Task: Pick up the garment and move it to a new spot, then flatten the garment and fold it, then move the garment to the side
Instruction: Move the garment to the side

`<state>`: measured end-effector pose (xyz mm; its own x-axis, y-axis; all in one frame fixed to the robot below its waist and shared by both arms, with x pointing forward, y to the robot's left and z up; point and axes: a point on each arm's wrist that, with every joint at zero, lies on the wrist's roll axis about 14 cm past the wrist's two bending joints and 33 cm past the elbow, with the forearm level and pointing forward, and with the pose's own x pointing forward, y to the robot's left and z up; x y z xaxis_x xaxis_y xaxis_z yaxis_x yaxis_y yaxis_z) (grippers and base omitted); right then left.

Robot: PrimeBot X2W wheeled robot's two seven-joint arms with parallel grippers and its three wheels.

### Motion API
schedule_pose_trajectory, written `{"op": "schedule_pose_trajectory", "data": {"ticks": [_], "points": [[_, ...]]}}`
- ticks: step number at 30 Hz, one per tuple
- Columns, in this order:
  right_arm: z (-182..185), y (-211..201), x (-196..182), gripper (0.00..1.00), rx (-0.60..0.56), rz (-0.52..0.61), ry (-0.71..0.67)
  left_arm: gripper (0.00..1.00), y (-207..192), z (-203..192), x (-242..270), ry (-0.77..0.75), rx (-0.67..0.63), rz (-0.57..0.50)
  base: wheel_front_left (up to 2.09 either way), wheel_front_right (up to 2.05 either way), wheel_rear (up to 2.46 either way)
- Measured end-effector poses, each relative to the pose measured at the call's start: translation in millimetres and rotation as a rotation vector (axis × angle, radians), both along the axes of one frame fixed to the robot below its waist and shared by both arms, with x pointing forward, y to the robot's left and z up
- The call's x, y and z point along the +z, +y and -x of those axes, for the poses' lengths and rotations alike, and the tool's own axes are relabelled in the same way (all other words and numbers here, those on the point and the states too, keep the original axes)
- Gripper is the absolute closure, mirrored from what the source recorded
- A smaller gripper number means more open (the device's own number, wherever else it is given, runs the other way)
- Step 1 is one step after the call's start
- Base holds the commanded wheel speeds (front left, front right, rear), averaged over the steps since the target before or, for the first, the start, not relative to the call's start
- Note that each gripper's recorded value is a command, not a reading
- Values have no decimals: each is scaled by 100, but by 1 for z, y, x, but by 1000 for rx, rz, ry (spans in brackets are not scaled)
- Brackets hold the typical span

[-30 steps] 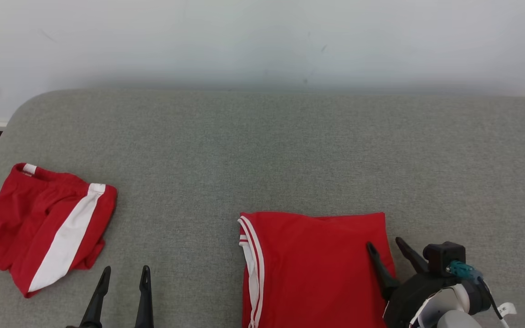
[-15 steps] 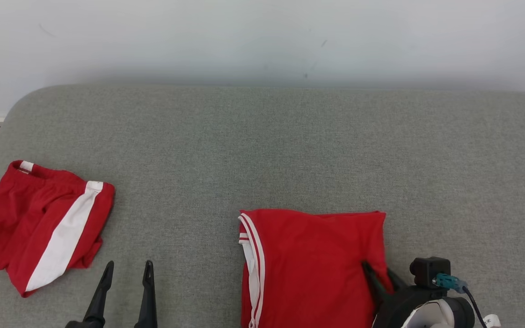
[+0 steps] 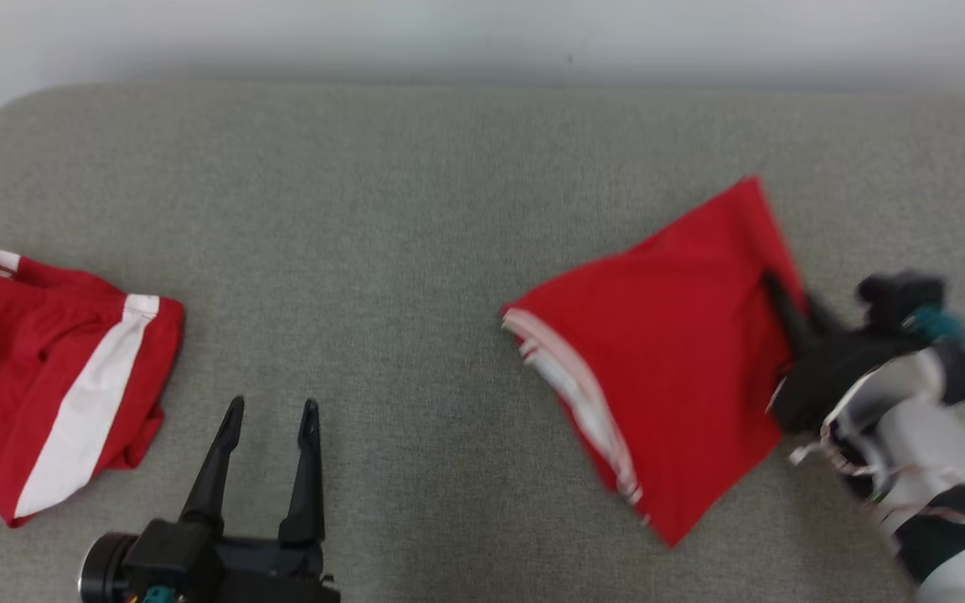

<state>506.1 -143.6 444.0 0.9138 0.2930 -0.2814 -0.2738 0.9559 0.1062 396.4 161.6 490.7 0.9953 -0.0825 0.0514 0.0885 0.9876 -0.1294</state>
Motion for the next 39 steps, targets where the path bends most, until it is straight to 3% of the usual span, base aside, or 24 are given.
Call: {"op": "schedule_pose_trajectory", "data": {"ticks": [11, 21, 39], "points": [[-66, -107, 11, 100, -147, 154, -49, 0, -24, -49, -26, 26, -79, -21, 0, 0, 0], [-66, -201, 30, 100, -321, 245, -86, 0, -57, -82, -55, 42, -194, -29, 0, 0, 0], [-76, -272, 55, 100, -373, 523, -15, 0, -90, -97, -88, 67, -284, 3, 0, 0, 0]]}}
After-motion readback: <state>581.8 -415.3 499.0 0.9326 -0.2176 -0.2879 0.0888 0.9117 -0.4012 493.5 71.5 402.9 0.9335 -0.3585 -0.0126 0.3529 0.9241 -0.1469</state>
